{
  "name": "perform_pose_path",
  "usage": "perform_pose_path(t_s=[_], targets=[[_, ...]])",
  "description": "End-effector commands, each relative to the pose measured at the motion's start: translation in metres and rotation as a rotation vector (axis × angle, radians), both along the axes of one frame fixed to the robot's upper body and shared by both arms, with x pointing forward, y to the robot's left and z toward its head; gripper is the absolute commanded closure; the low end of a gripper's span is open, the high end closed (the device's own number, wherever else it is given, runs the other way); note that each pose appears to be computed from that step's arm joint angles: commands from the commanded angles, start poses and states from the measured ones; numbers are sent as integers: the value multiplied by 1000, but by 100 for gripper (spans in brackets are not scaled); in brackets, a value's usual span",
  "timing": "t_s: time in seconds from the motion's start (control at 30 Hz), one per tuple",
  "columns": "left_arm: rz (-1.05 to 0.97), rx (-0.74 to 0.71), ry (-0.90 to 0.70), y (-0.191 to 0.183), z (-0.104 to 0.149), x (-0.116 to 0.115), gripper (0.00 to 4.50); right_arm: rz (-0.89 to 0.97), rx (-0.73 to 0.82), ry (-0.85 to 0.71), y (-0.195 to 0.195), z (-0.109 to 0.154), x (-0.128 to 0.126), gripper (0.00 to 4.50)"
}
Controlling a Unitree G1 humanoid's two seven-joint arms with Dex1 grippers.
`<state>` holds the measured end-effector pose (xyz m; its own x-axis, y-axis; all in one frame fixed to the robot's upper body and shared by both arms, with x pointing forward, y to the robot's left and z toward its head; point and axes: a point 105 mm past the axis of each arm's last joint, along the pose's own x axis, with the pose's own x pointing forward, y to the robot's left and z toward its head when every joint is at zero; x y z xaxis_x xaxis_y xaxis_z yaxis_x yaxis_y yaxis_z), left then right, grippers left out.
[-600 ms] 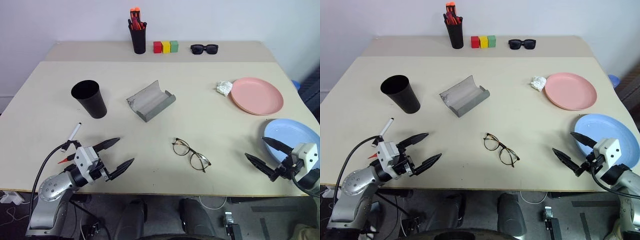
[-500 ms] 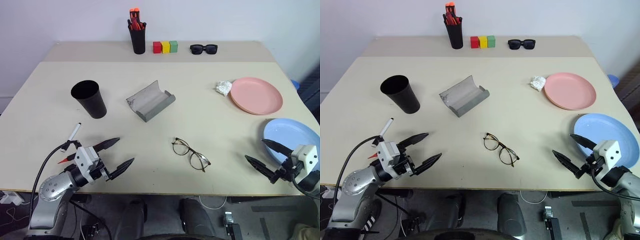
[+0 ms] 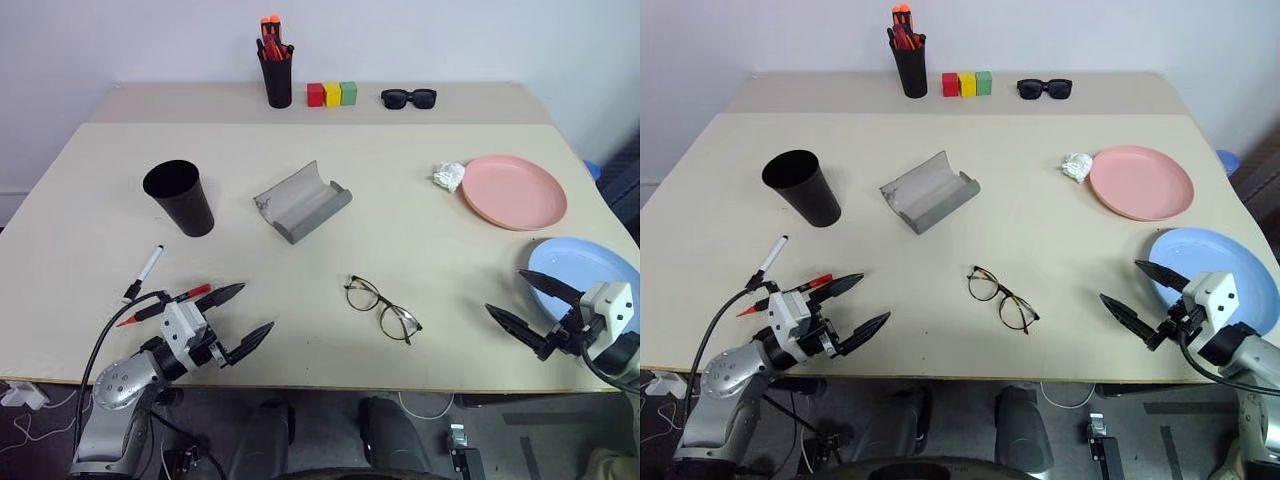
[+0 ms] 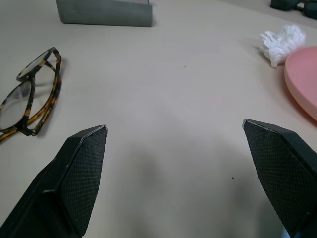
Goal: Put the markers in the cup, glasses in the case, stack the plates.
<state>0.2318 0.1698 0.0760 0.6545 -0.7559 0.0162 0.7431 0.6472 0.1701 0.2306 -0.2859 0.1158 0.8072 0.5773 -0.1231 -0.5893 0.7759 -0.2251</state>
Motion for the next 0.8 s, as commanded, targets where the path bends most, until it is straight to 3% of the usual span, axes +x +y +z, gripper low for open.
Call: perform_pose_path(t_s=[0.03,0.33,0.5,0.8], targets=[[0,15,-37,0,6,-1,0,20,7,-28,6,9,1,3],[54,22,-43,10,13,-2,0,95,10,-5,29,4,3,3],[207,-111,-4,19,22,16,0,353,-62,-12,71,7,-2,3],[292,-224,82,21,39,25,0,665,-65,-121,119,40,26,3]])
